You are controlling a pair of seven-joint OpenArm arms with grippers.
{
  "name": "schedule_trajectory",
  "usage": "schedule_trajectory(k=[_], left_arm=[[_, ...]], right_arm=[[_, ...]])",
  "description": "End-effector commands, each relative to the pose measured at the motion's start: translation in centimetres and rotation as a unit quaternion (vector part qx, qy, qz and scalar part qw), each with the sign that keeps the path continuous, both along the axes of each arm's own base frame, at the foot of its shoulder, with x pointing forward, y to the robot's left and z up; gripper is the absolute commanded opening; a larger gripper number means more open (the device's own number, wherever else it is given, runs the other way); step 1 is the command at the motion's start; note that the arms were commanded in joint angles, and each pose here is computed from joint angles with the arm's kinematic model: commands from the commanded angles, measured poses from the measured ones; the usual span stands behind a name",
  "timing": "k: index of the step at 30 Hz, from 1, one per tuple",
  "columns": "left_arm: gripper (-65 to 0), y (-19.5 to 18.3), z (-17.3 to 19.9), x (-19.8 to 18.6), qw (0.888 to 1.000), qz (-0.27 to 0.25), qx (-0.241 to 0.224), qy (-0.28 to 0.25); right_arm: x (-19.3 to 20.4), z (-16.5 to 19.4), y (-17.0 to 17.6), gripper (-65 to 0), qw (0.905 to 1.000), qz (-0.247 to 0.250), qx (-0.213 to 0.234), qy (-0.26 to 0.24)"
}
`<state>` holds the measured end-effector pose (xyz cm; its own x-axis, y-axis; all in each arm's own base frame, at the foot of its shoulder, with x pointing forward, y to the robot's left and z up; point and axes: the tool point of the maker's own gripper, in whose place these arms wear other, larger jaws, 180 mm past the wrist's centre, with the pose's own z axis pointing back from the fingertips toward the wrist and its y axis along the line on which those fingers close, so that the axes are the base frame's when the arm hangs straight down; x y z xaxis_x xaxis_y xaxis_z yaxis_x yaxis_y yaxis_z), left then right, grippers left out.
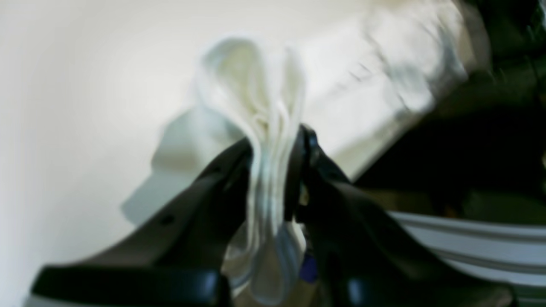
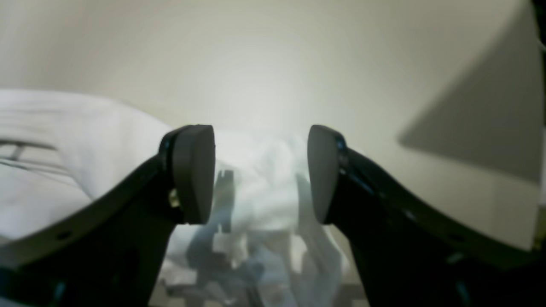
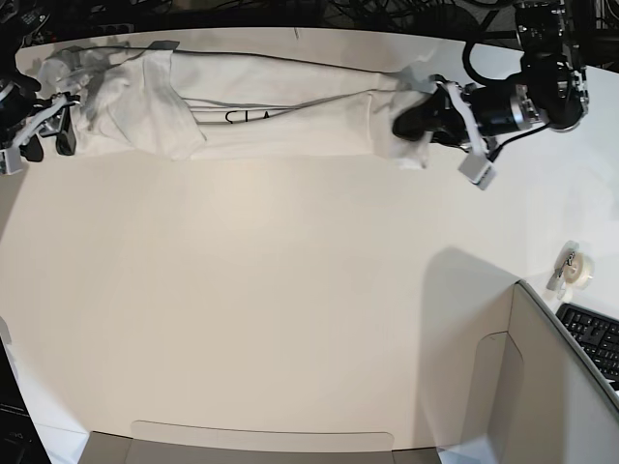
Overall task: Layout the t-shirt on the table in an organized manner, then fold the t-shirt properly
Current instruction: 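Carry the strip end with the left gripper toward the right gripper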
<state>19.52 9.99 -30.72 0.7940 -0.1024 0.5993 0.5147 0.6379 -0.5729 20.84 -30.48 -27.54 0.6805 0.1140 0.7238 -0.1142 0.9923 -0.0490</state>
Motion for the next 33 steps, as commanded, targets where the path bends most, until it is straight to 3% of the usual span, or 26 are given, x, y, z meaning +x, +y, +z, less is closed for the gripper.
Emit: schedule_trajectory(k=[1, 5, 11, 21, 33], left_arm=[[-65.0, -1.4, 1.0, 0.0, 1.000, -0.019, -0.018, -0.015], [-65.0, -6.9, 0.6, -2.5, 0.993, -0.098, -0.062, 0.010], [-65.0, -12.2, 2.8, -2.1, 0.980, -0.164, -0.108, -0.022], [-65.0, -15.8, 4.4, -0.3, 0.971, -0.178, -0.155, -0.036], [-65.0, -16.1, 3.6, 0.6, 0.973, -0.181, -0.141, -0.029]], right_arm=[[0.0, 1.4, -1.1, -30.8, 0.9997, -0.008, -0.015, -0.020], [-2.2, 1.9, -3.8, -30.8, 0.9979, -0.054, -0.033, -0.013], [-4.3, 2.2, -5.7, -30.8, 0.9950, -0.088, -0.048, -0.003], [-5.9, 1.7, -6.2, -30.8, 0.9936, -0.099, -0.052, 0.018], [-5.9, 1.4, -5.9, -30.8, 0.9941, -0.095, -0.047, 0.020]])
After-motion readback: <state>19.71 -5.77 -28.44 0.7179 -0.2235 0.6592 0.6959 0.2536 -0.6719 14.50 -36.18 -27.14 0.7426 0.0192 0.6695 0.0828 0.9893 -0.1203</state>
